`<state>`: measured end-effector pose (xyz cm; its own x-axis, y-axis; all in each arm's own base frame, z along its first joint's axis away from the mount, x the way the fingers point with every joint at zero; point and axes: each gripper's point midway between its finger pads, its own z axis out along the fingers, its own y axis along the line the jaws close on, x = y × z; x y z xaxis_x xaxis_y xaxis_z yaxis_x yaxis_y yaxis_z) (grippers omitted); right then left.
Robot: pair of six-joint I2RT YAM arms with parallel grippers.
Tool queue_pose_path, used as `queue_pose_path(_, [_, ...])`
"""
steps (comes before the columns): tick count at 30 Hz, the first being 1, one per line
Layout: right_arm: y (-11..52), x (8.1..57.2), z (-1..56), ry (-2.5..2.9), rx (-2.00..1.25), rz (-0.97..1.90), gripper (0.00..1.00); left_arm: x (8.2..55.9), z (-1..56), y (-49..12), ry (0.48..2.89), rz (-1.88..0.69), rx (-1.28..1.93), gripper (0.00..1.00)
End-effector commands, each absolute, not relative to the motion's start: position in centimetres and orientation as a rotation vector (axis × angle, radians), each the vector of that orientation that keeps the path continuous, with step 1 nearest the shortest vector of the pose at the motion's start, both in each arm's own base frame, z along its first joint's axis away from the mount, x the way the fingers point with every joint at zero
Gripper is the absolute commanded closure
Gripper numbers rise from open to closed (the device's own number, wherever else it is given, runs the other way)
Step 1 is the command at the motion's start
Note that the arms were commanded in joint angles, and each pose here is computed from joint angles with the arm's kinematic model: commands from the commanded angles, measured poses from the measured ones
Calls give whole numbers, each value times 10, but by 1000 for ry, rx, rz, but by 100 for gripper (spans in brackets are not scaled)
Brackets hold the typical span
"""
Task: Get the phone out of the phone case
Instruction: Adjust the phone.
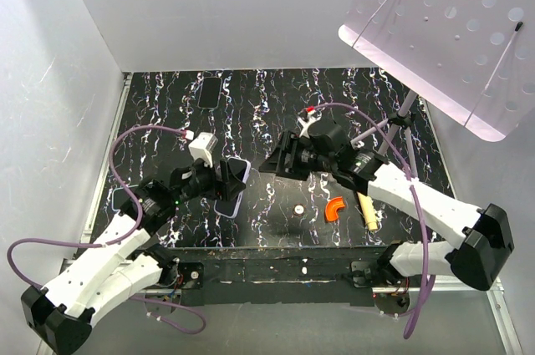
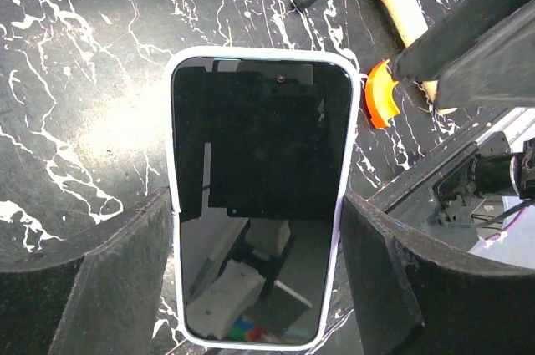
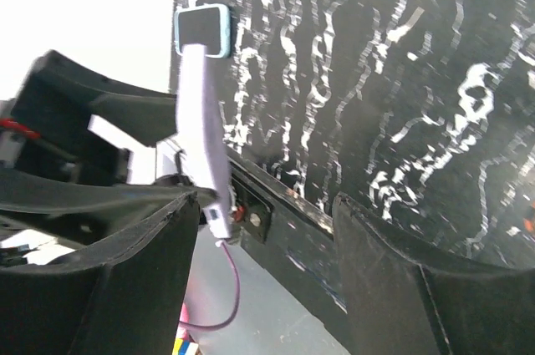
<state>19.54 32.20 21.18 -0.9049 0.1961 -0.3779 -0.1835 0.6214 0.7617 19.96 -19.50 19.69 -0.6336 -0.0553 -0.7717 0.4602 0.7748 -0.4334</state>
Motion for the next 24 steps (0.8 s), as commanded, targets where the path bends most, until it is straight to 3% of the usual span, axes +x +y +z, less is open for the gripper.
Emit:
queue_pose_path(1, [346,214,259,2281,-15,1239,29,201,222,-201,2003,-856,301,100])
queue_pose_path(9, [359,215,255,2405,-135,1171,29,205,222,-197,1951,-762,448,100])
queue_pose_path(24, [418,196,224,2565,-312,1277,52,208,216,-196,1954,-736,464,100])
